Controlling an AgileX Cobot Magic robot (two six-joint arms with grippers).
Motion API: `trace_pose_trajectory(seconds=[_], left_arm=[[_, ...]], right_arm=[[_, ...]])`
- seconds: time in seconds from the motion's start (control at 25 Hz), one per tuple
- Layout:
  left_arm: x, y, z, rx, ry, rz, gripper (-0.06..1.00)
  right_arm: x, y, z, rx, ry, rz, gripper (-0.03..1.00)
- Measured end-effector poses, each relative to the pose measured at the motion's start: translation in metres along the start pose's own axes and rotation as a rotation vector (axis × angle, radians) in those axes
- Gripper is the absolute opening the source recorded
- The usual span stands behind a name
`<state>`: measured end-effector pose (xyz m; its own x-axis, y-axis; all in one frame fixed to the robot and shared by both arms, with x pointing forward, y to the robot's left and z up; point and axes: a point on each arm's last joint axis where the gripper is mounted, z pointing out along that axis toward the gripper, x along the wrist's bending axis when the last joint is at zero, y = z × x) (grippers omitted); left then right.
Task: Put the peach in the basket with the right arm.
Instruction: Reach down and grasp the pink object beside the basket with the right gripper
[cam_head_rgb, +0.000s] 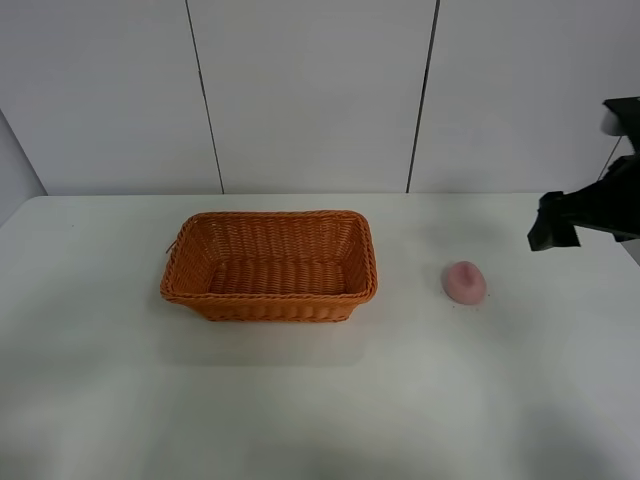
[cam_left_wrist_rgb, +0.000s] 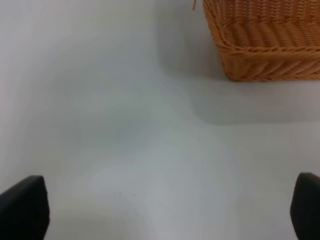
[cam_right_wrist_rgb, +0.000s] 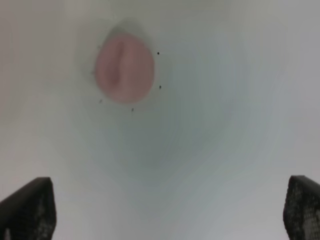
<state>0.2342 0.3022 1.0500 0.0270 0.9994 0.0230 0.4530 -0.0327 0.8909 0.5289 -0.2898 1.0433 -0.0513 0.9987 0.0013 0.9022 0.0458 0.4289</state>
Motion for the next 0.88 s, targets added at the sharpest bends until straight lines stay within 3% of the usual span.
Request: trace_pose_trajectory(seconds=[0.2,0.4,0.52,0.76,0.88], left_arm=[[0.0,0.0,0.0,0.0,0.0,0.0,0.99],[0.0,0.0,0.0,0.0,0.0,0.0,0.99],[0.0,0.0,0.0,0.0,0.0,0.0,0.99],[0.0,0.0,0.0,0.0,0.0,0.0,0.99],[0.0,0.0,0.0,0.0,0.0,0.0,0.99]], right_arm=[[-0.002,0.05,0.073,0.153,0.004,0.001,0.7],[-0.002,0.074,0.122,0.254,0.011,0.008,0.7],[0.005,0.081,0.129,0.257,0.015,-0.002,0.7],[0.043,0.083,0.129,0.235,0.033,-0.093,0.7],[0.046,0.084,0.13,0.222,0.03,-0.091,0.7]])
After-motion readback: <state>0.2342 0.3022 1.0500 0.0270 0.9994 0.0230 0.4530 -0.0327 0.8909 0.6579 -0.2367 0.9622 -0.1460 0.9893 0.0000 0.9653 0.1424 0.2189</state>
